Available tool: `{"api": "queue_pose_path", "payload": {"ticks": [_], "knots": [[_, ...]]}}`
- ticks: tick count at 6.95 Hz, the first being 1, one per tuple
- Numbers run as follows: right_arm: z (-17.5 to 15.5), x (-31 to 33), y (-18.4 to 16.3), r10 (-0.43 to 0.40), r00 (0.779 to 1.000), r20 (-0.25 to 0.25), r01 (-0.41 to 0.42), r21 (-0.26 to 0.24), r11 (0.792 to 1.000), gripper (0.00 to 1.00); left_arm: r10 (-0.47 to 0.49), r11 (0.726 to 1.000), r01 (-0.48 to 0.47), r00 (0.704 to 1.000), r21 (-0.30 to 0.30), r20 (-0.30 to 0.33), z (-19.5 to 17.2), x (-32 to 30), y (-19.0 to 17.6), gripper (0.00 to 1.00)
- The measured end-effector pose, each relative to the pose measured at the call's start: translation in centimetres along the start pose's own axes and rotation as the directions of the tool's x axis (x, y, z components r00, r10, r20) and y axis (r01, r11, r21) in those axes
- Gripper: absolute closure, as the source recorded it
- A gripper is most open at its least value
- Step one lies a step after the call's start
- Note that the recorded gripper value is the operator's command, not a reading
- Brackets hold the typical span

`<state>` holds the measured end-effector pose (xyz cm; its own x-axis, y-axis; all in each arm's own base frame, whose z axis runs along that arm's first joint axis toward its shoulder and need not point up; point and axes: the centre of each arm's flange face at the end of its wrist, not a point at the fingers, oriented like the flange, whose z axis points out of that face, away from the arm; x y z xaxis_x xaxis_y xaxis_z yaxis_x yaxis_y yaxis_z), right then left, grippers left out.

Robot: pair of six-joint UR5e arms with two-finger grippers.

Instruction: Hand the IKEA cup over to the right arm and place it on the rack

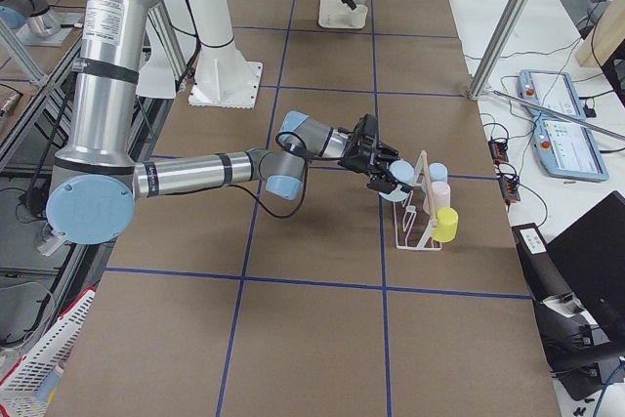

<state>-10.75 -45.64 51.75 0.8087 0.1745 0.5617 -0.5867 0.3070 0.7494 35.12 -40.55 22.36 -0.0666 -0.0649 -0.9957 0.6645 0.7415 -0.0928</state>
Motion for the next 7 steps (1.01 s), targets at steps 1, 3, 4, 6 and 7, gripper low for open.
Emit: {"api": "queue_pose_path", "payload": {"ticks": [1, 3, 4, 6, 7], "knots": [[0.3, 0.9, 0.8, 0.004, 1.000, 0.007, -0.004, 0.006, 1.000, 1.00, 0.076, 0.997, -0.074, 0.992, -0.018, 0.096, -0.5, -0.3, -2.9, 0.00], [0.5, 1.8, 1.4, 0.002, 1.000, 0.004, -0.002, 0.008, 1.000, 1.00, 0.200, 0.975, -0.160, 0.933, -0.152, 0.300, -2.5, -1.7, -10.0, 0.00], [0.7, 2.1, 1.6, -0.002, 1.000, 0.000, 0.002, 0.007, 1.000, 1.00, 0.240, 0.960, -0.166, 0.901, -0.225, 0.361, -4.2, -3.3, -13.3, 0.00], [1.4, 1.6, 1.9, 0.004, 1.000, 0.010, -0.004, 0.012, 1.000, 1.00, 0.331, 0.927, -0.206, 0.844, -0.314, 0.421, -8.3, -8.5, -18.2, 0.00], [2.3, 0.8, 2.0, 0.008, 1.000, 0.017, -0.008, 0.017, 1.000, 1.00, 0.360, 0.915, -0.222, 0.826, -0.337, 0.434, -9.9, -10.4, -19.4, 0.00]]}}
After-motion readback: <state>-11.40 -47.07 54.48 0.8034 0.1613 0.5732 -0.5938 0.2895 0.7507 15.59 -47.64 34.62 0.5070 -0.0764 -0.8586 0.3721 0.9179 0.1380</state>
